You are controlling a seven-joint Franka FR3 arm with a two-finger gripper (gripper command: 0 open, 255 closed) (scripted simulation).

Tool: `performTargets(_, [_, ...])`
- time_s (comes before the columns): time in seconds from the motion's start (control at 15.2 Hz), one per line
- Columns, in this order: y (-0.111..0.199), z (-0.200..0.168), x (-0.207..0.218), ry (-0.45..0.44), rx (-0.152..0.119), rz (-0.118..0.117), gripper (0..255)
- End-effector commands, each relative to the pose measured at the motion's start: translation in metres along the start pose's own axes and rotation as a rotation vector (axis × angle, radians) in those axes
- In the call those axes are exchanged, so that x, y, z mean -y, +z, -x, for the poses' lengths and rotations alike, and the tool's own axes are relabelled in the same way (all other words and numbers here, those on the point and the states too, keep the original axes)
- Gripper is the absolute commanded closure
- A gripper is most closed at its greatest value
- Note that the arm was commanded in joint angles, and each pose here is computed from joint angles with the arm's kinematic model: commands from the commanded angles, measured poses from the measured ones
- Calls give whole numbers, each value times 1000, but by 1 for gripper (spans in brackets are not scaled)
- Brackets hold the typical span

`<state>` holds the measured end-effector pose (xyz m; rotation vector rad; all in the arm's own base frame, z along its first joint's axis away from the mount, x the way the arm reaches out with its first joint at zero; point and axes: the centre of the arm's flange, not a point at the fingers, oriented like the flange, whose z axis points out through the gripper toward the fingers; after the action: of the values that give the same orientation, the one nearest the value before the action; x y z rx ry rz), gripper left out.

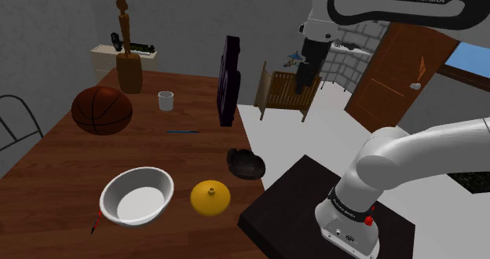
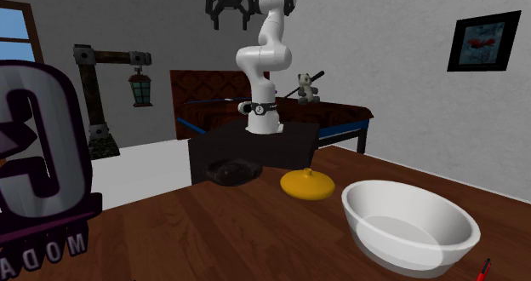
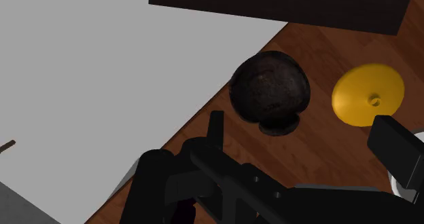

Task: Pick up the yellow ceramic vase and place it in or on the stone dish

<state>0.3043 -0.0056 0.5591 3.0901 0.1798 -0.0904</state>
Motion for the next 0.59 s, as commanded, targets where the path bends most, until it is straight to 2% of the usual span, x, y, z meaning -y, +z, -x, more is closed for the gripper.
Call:
performTargets(0.0, [0,0,0,0,0,0,0])
performTargets(0.53, [79,-29,60,-11,-25,-9,0])
